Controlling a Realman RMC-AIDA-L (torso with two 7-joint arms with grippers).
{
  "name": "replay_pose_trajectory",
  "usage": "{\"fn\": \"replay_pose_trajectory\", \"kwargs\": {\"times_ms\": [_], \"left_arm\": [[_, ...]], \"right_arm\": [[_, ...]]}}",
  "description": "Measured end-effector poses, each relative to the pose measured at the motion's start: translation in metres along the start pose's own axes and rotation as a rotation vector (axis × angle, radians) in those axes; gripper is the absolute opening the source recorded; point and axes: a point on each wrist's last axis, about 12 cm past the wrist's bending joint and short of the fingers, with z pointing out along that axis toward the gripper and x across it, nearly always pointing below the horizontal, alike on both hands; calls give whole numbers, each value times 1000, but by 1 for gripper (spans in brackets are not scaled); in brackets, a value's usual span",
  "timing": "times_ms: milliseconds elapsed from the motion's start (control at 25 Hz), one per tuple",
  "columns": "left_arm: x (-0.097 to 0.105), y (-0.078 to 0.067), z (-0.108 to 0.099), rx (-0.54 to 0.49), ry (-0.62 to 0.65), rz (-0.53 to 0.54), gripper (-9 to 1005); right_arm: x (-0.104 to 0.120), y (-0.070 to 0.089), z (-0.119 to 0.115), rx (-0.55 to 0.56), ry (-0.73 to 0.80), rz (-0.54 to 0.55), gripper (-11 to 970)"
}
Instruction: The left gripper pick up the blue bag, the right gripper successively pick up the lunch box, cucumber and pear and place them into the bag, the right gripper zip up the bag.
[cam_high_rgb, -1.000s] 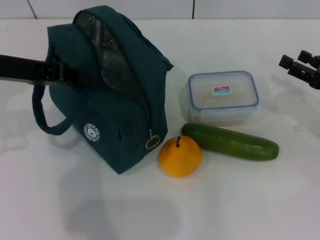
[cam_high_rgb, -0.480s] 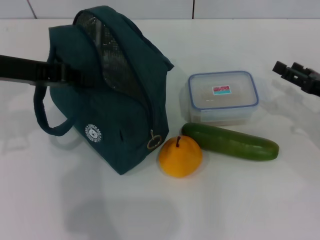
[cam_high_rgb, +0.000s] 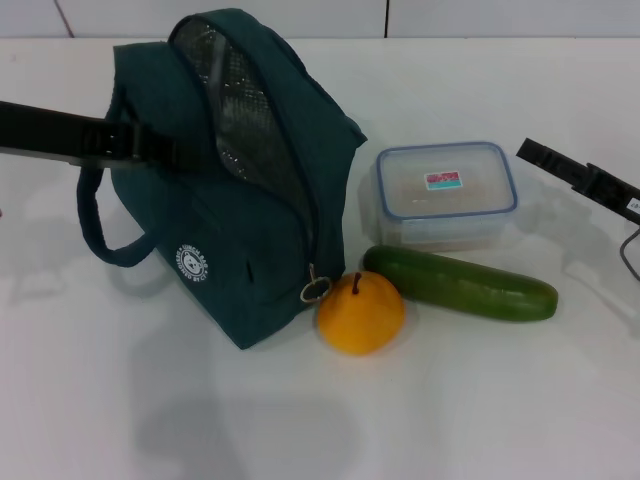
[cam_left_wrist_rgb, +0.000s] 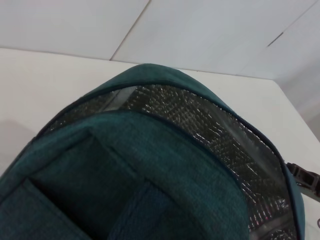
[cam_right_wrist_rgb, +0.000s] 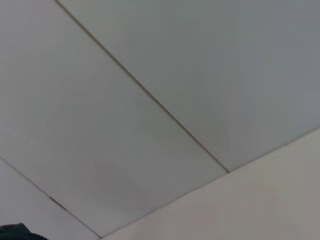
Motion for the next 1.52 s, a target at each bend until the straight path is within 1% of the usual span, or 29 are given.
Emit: {"fn": "replay_pose_trajectory", "kwargs": {"times_ms": [120,360,520,720,960,1120,1280,1520], "left_arm": [[-1,-1,0,1,0,3,39],[-5,-2,3,5,7,9,39],[-7,-3,4,8,9,15,39],[-11,-4,7,13,11,24,39],[-13,-1,11,25,26,29,39],[-13,0,11,26,25,28,39],[-12,1,10,24,25,23,39],[-10,2,10,23,26,20,39]], "right_arm": [[3,0,0,2,0,77,849],[1,-1,1,12,-24,169,848],[0,2,8,7,-16,226,848],[2,9,23,1,22,265,847],[10,14,33,5,94,278,845],[15,15,32,4,110,301,845],[19,13,24,-6,108,334,844],[18,14,16,-43,94,362,843]]}}
